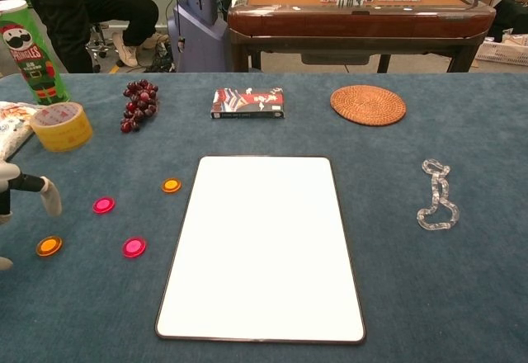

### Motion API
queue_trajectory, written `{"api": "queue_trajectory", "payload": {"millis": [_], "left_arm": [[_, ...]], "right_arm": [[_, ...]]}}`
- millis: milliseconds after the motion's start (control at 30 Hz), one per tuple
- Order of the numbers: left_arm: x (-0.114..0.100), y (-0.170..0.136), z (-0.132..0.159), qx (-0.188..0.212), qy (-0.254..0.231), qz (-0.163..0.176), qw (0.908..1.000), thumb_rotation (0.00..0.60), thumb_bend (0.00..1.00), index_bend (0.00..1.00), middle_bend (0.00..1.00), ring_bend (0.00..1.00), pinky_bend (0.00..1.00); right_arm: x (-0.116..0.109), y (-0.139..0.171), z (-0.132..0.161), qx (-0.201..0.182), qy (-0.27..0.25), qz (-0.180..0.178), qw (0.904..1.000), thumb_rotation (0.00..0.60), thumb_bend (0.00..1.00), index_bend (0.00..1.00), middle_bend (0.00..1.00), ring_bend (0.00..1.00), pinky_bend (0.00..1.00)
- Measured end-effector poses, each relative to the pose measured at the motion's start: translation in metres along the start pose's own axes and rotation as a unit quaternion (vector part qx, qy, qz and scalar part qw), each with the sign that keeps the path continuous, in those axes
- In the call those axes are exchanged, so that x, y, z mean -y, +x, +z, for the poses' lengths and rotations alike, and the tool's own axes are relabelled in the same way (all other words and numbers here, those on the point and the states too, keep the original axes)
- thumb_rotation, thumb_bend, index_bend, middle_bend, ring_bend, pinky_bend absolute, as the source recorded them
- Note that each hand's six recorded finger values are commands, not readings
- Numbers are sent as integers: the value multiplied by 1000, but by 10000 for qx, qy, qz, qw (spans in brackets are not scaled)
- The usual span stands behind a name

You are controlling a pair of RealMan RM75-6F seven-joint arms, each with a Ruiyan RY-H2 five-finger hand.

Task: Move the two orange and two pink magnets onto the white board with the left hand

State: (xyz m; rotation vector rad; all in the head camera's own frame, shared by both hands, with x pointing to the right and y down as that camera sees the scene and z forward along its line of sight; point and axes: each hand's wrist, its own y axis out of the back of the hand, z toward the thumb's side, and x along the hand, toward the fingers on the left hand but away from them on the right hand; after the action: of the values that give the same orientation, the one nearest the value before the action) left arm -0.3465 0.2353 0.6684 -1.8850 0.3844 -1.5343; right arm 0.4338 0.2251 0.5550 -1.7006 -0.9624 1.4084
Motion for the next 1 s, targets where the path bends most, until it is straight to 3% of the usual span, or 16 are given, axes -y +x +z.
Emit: {"api": "queue_trajectory", "payload": {"millis": [400,833,1000], "left_arm": [[8,12,2,-18,-190,-112,9998,600,78,473,1000,1000,1000],[13,23,-1,-128,-334,-179,9992,600,238,486,1000,1000,1000],[13,25,0,-109,-367,-185,9991,600,250,489,1000,1000,1000]], "right_arm": [[0,0,-2,26,-18,2,10000,600,261,280,287,228,329],[1,-1,-2,35,-9,37,10000,600,262,280,287,228,329],[2,-1,-2,29,-1,55,10000,600,261,280,287,228,329]]}}
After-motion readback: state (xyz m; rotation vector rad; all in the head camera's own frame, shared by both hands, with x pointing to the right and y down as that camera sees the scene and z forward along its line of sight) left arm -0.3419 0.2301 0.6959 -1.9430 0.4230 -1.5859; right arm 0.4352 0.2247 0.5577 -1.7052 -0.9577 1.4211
